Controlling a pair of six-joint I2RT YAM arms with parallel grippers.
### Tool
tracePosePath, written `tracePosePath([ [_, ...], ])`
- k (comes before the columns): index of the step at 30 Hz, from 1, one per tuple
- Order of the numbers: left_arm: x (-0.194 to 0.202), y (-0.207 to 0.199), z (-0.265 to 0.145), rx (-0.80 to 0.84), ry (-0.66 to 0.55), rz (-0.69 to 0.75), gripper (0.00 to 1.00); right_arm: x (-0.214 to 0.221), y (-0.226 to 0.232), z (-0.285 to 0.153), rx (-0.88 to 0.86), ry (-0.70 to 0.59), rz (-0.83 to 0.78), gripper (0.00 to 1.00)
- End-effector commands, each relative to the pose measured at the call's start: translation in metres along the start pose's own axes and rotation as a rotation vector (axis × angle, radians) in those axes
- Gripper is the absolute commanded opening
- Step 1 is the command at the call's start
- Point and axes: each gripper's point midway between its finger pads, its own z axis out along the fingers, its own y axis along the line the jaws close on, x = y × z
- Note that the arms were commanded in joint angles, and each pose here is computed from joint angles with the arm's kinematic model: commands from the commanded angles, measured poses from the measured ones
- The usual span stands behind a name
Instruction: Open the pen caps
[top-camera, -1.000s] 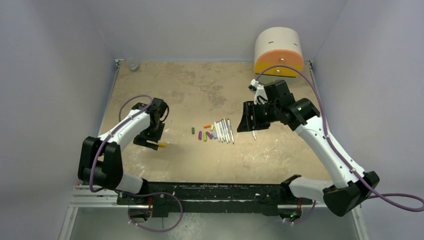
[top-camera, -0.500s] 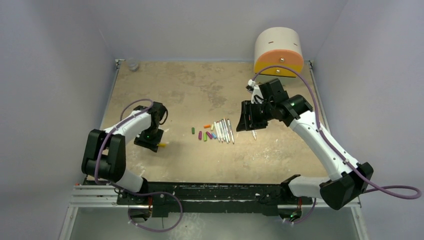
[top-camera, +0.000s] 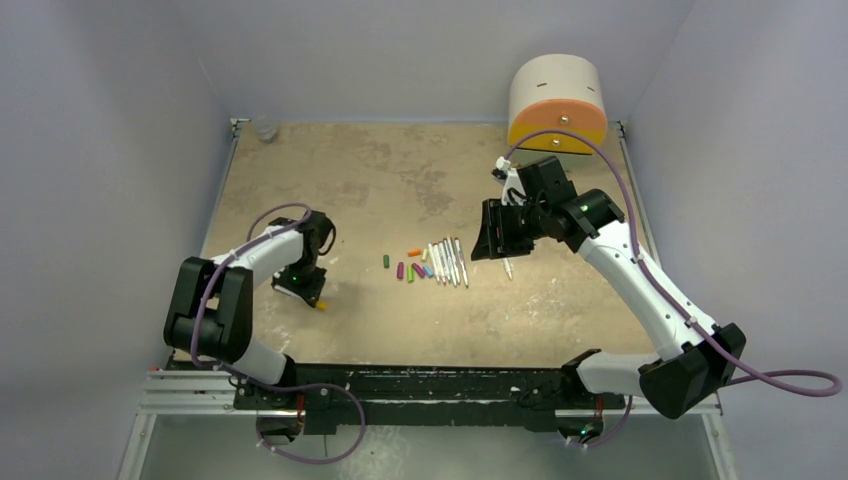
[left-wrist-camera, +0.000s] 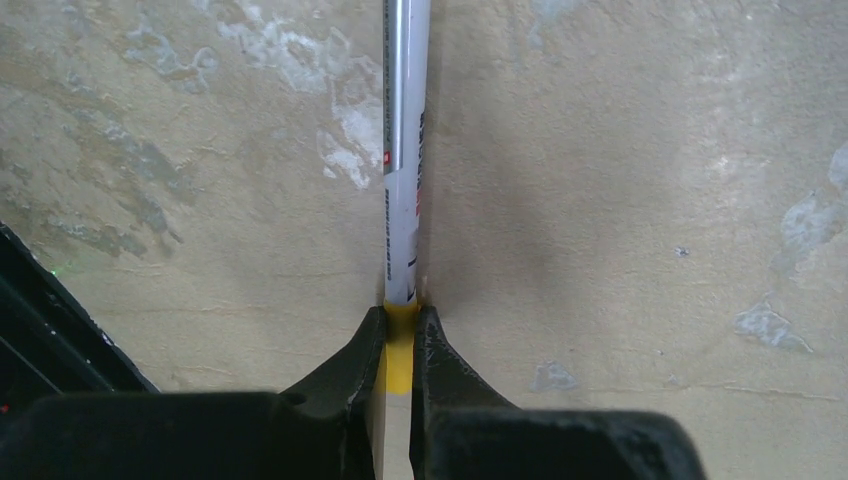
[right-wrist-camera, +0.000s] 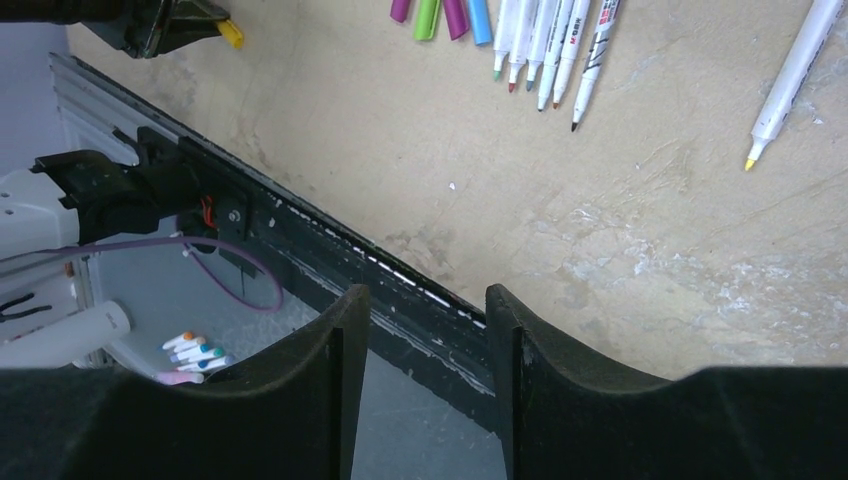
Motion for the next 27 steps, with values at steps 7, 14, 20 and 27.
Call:
tracePosePath([
  [7,0.005,-0.064,-0.055,0.244,0.04,0.432,0.0,-0.004,0.003,0.004,-0.015,-0.02,0.016,0.48],
  [14,0.027,-0.075,-0.102,0.49,0.133,0.515,0.0,-0.005,0.006,0.012,-0.041,-0.014,0.048,0.48],
  [20,0.026,-0.074,-0.129,0.512,0.163,0.594,0.0,-0.014,0.014,0.014,-0.075,-0.047,0.069,0.48],
  [27,0.023,-0.092,-0.178,0.623,0.182,0.667,0.0,-0.013,0.019,0.019,-0.112,-0.042,0.069,0.48],
])
